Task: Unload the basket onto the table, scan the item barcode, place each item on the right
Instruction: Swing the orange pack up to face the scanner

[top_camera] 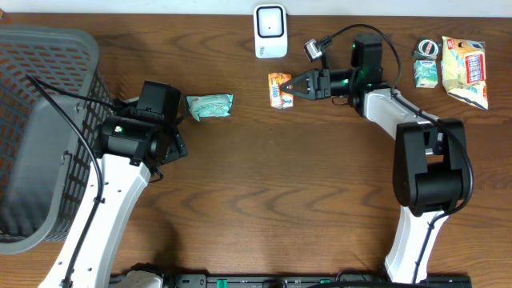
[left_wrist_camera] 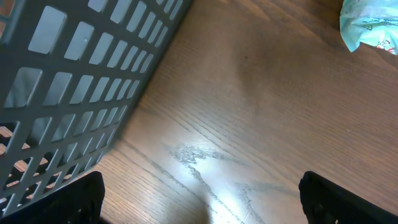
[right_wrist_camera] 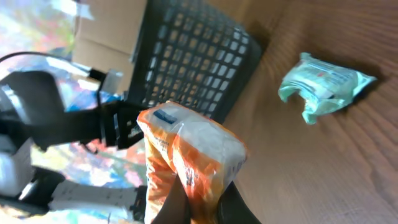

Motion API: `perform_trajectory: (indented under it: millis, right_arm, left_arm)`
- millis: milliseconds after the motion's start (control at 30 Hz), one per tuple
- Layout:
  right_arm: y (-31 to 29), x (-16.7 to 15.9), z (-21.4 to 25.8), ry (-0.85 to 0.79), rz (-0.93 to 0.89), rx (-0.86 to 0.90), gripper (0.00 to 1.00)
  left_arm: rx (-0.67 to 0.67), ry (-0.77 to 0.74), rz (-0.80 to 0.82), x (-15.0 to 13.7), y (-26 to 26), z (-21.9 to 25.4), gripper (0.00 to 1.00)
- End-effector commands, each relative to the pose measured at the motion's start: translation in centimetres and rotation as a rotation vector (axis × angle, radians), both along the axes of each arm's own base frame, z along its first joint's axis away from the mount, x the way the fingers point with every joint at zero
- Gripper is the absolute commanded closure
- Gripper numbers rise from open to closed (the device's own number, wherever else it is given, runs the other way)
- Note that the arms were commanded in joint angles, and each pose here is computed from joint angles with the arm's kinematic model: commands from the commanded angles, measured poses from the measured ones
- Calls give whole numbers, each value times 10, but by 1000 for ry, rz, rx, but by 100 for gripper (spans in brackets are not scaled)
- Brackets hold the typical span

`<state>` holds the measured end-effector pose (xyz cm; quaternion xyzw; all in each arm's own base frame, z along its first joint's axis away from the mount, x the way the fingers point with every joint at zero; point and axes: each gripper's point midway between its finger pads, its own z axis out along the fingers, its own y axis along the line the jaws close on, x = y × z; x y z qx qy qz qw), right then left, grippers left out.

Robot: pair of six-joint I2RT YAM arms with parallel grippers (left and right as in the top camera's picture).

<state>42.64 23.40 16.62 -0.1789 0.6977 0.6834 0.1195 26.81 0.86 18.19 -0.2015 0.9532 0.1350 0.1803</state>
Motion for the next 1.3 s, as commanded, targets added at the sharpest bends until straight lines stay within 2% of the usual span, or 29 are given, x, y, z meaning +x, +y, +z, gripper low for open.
perform_trajectory:
  millis: [0,100,300,400,500,633,700,767,1000,1267]
  right_arm:
    - [22,7,-17,32,-74,-85,99]
    - [32,17,-41,73,-180,-201,99]
    - [28,32,-62,17,-296,-371,99]
    - [4,41,-75,-38,-386,-591,98]
    - [-34,51,-80,-147,-463,-928,99]
    - [-63,65,-59,-369,-478,-1267,99]
    - [-69,71,-45,-432,-517,-1369,99]
    - [-64,78,-31,-502,-538,-1400,99]
    - [-41,108,20,-621,-640,-1297,99]
    - [-43,162,14,-728,-647,-1386,99]
  left_arm:
    - [9,-11,13,0,4,3,2]
    - [9,-11,13,0,4,3,2]
    - [9,-11,13,0,4,3,2]
    - [9,-11,13,0,4,3,2]
    - [9,-11,13,0,4,3,2]
    - [9,-10,13,0,4,3,2]
    - [9,-11,13,0,4,3,2]
    - [9,-11,13,0,4,3,2]
    - [9,-11,13,0,4,3,2]
    - [9,-11,13,0,4,3,2]
